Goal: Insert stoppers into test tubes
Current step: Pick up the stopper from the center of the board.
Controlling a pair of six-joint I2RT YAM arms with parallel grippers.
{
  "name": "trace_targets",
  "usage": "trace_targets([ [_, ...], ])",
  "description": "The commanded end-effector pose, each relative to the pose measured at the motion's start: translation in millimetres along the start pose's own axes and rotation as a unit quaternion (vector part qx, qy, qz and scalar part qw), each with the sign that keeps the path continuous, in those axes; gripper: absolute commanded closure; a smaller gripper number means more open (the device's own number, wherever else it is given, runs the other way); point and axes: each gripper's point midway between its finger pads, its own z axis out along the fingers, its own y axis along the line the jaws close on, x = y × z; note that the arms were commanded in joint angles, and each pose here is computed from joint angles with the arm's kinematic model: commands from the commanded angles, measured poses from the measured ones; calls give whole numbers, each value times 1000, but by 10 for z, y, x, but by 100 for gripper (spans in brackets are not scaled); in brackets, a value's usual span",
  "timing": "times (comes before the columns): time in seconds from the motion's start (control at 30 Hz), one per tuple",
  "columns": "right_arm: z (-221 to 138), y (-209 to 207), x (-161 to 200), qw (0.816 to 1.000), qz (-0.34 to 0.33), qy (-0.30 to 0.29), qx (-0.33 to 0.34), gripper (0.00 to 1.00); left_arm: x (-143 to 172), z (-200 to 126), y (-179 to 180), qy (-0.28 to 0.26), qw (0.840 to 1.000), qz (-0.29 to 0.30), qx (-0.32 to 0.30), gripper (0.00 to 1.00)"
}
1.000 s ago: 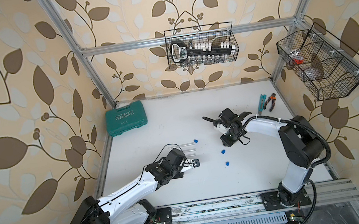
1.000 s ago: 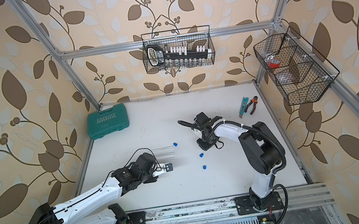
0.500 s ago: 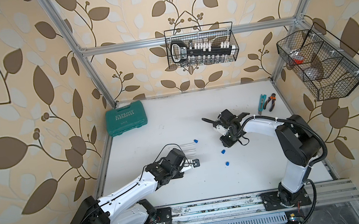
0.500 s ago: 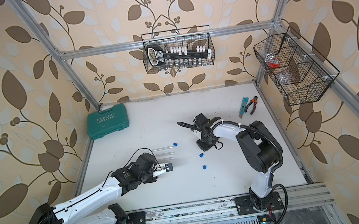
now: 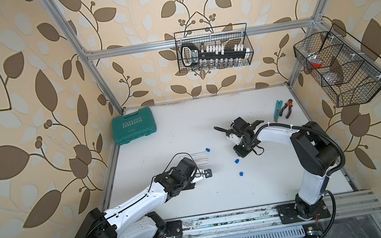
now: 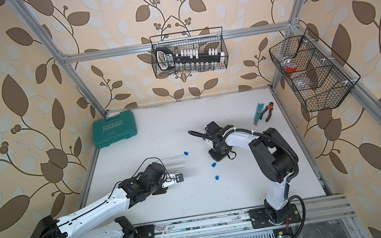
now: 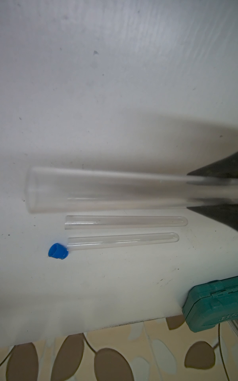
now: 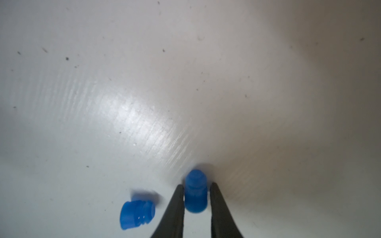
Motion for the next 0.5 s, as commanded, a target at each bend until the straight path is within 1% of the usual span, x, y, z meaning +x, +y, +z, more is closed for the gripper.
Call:
trace_targets([
  [0.0,147,1,182,999,-10,35,5,80,-124,-51,100,-17,1000,0,-11,100],
  [0.47,124,30,156,999,-22,27,-3,86,-111,-40,92,-13,1000,0,-10,100],
])
